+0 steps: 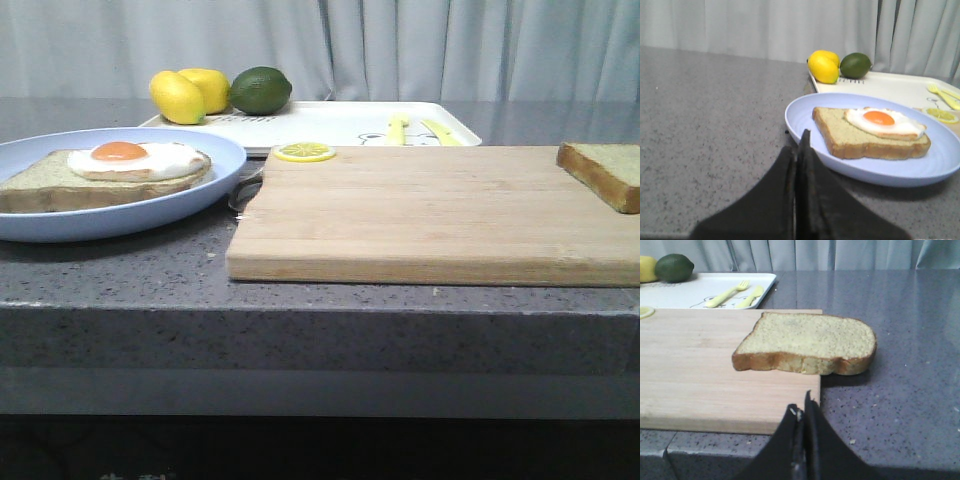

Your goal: Place bread and move sandwich to tray

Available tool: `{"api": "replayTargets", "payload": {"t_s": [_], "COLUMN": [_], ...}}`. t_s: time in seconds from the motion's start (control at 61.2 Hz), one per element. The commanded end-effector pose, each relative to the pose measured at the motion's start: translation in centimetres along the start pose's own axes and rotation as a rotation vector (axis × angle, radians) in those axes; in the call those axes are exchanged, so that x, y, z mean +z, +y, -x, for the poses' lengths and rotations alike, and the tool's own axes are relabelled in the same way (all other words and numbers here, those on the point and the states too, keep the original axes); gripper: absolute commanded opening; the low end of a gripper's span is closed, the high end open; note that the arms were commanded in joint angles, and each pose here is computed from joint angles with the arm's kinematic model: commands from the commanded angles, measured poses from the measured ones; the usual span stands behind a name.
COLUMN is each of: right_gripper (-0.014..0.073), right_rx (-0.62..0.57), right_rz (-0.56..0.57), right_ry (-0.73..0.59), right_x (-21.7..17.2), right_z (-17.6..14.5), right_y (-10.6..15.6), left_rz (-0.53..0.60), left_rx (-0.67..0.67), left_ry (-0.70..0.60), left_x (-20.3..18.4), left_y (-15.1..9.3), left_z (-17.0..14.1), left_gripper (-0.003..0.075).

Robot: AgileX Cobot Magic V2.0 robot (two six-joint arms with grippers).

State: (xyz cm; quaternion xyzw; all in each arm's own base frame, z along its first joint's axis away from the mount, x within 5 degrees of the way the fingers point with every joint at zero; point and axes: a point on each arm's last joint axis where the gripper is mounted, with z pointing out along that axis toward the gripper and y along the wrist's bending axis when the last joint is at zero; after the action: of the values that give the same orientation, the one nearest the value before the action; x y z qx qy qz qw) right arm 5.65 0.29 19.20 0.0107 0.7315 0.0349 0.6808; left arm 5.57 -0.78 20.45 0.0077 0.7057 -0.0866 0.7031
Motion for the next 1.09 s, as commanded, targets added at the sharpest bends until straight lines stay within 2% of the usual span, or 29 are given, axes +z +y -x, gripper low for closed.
{"api": "replayTargets", "payload": {"t_s": [0.0,0.163,0.261,0.343,0.506,0.637,0.751,0.849,0.931,0.996,1.029,1.078], "right_gripper": [-0.0060,-0.0060,-0.0060,-0.0060,-0.0060,-0.0060,-0.0060,-0.0052,0.0015,0.0149,0.0239,0.0398], "right_rx": [-0.009,0.026,0.075,0.079,0.071,0.071,0.076,0.087,0.095,0.109,0.113,0.115], "right_rz": [-0.011,-0.016,0.002,0.020,0.052,0.059,0.054,0.051,0.053,0.057,0.059,0.060], "right_ry": [-0.137,-0.249,-0.288,-0.292,-0.171,-0.044,0.030,0.060,0.068,0.067,0.068,0.071], "right_x": [-0.2,-0.5,-1.3,-2.0,-2.0,0.1,2.1,3.1,3.2,3.2,3.2,3.2], "right_z": [1.2,2.7,5.1,7.3,12.0,14.7,15.4,15.3,15.2,15.3,15.3,15.2], "right_y": [-0.1,-0.1,0.1,0.4,1.1,1.4,1.5,1.4,1.5,1.5,1.5,1.5], "left_rz": [-0.010,-0.015,-0.024,-0.030,-0.018,0.005,0.010,0.011,0.011,0.010,0.010,0.010], "left_rx": [-0.002,-0.052,-0.052,-0.046,0.031,0.100,0.101,0.101,0.101,0.102,0.102,0.102], "left_ry": [-0.175,-0.236,-0.276,-0.262,-0.130,0.021,0.099,0.116,0.108,0.100,0.100,0.100], "left_x": [-0.3,-0.6,-1.1,-1.2,-0.1,3.1,5.3,6.2,6.3,6.3,6.3,6.3], "left_y": [-0.1,-0.1,-0.4,-0.7,-1.2,-1.3,-1.3,-1.3,-1.3,-1.3,-1.3,-1.3], "left_z": [1.5,2.8,5.0,6.8,10.3,11.9,12.1,12.2,12.2,12.3,12.3,12.3], "left_gripper": [-0.0020,-0.0020,-0.0020,-0.0020,-0.0020,-0.0020,-0.0020,-0.0020,-0.0017,0.0025,0.0074,0.0193]}}
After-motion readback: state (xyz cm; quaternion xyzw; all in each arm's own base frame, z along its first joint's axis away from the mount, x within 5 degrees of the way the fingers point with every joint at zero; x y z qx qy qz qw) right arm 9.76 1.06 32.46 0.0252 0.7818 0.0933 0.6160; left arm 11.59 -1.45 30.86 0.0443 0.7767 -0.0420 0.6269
